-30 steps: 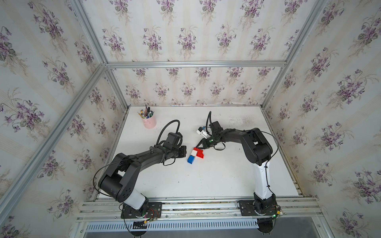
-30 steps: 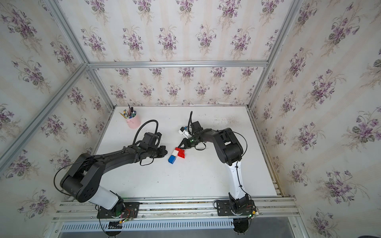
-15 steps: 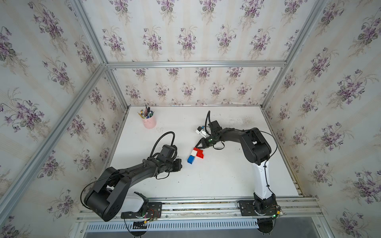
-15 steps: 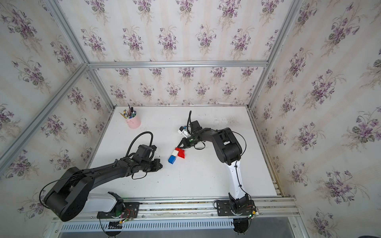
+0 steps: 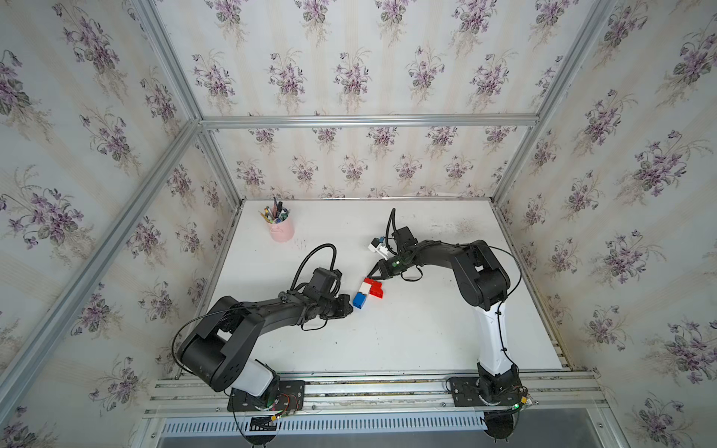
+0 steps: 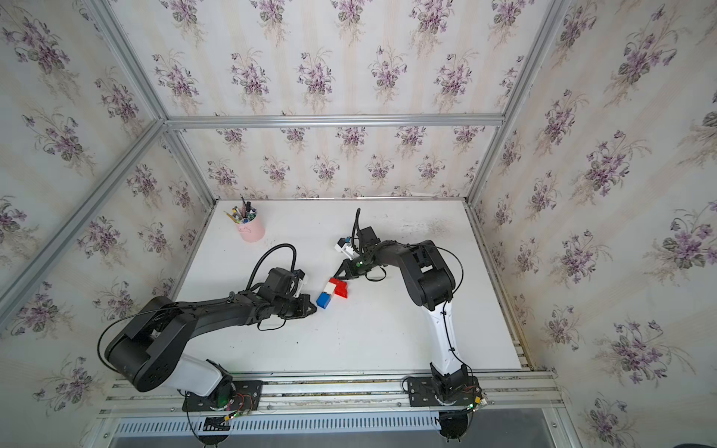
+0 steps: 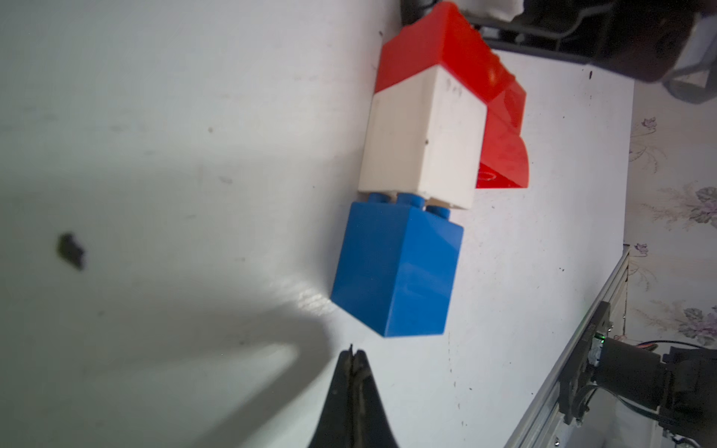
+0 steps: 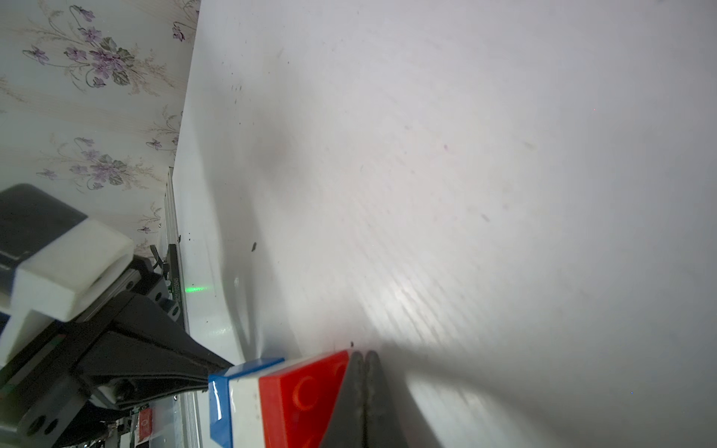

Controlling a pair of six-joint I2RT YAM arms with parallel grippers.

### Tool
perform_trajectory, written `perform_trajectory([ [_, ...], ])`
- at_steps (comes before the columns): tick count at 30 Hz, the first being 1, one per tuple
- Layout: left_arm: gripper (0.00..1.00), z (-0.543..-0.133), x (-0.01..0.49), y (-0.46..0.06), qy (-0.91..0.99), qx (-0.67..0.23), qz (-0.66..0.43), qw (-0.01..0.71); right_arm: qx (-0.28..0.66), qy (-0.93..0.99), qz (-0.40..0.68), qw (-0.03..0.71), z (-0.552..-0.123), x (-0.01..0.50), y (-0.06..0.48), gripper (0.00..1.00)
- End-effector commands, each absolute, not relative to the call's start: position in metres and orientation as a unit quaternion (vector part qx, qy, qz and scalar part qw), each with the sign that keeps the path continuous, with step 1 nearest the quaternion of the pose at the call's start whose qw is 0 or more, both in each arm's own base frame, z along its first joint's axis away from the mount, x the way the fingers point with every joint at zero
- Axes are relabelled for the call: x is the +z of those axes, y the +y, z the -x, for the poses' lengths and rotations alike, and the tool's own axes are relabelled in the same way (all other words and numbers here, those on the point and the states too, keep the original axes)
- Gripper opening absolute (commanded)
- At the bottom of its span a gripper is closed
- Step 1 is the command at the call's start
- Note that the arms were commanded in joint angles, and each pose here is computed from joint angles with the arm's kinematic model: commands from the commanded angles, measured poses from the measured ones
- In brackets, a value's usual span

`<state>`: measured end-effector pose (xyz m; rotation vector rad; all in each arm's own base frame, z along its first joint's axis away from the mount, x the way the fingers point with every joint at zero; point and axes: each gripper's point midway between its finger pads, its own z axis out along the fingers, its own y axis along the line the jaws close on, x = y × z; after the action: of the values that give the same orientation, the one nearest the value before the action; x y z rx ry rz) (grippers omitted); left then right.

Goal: Assemble the letter r with lego
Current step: Assemble the lego brick at the center of the board.

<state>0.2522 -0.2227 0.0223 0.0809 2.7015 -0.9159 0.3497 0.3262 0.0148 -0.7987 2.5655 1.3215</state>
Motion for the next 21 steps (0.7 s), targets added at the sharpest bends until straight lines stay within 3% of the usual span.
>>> perform_trajectory([
  [1, 0.00, -0.261, 0.030, -0.232, 0.927, -0.337, -0.041, 0.160, 0.427, 0.862, 0.267, 0.066, -0.346, 0.009, 0.322, 0.00],
  [21, 0.00, -0.274, 0.022, -0.238, 0.929, -0.332, -0.040, 0.157, 0.436, 0.856, 0.276, 0.047, -0.334, 0.004, 0.328, 0.00],
])
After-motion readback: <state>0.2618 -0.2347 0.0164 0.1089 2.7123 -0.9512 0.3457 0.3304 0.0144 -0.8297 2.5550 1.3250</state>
